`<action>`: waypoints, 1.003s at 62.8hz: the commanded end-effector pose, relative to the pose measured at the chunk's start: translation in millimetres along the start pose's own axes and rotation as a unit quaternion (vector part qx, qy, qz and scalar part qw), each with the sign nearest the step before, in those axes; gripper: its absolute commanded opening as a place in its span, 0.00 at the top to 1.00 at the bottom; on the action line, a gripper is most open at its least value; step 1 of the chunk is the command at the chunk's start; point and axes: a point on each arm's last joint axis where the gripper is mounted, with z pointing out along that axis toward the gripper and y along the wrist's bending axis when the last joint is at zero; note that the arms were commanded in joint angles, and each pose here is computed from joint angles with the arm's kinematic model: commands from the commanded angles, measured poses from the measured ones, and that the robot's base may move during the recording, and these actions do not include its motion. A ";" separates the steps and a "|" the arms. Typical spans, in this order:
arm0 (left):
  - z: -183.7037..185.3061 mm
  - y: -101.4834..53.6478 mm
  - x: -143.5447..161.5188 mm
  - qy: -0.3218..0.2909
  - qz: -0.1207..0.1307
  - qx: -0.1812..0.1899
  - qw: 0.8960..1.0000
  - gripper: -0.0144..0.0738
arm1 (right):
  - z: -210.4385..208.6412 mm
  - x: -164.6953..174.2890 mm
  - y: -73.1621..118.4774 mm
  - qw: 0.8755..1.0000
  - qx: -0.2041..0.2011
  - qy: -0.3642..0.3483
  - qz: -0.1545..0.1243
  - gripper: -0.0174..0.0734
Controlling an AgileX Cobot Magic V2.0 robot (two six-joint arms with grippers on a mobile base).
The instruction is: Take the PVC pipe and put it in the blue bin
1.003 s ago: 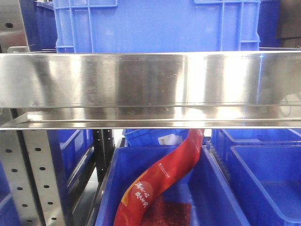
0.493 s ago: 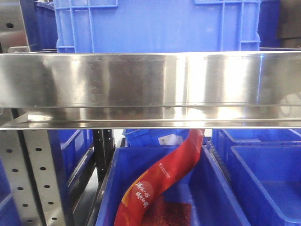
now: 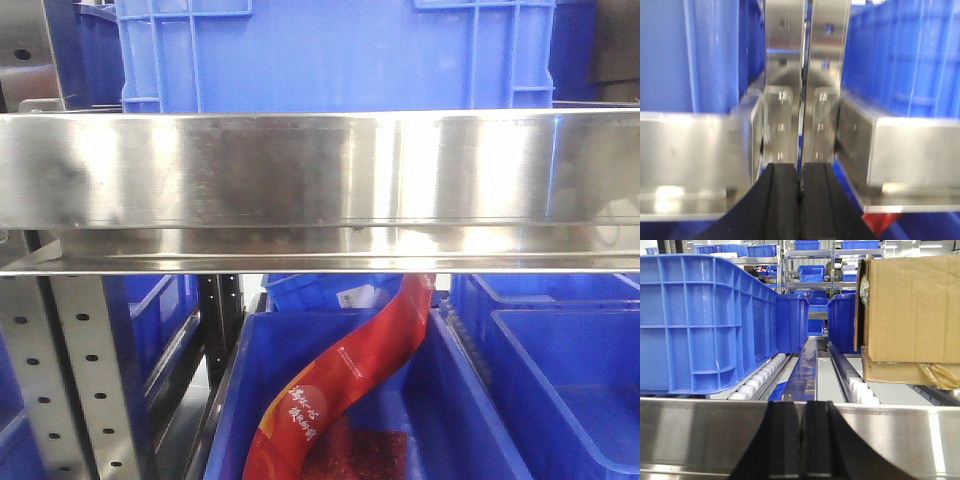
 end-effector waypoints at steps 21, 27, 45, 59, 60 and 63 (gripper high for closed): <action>-0.3 0.1 -5.7 -0.048 0.001 -0.001 0.999 0.96 | -0.2 -1.2 -0.4 1.000 0.003 -0.011 -0.006 0.99; -0.3 0.1 -5.1 -0.045 0.001 -0.001 0.999 0.96 | -0.2 -1.2 -0.4 1.000 0.003 -0.011 -0.006 0.99; -0.3 0.1 -4.9 -0.044 0.001 -0.001 0.999 0.96 | -0.2 -1.2 -0.4 1.000 0.003 -0.011 -0.006 0.99; -0.3 0.1 -4.9 -0.044 0.001 -0.001 0.999 0.96 | -0.2 -1.2 -0.4 1.000 0.003 -0.011 -0.006 0.99; -0.3 0.1 -4.9 -0.044 0.001 -0.001 0.999 0.96 | -0.2 -1.2 -0.4 1.000 0.003 -0.011 -0.006 0.99; -0.3 0.1 -4.9 -0.044 0.001 -0.001 0.999 0.96 | -0.2 -1.2 -0.4 1.000 0.003 -0.011 -0.006 0.99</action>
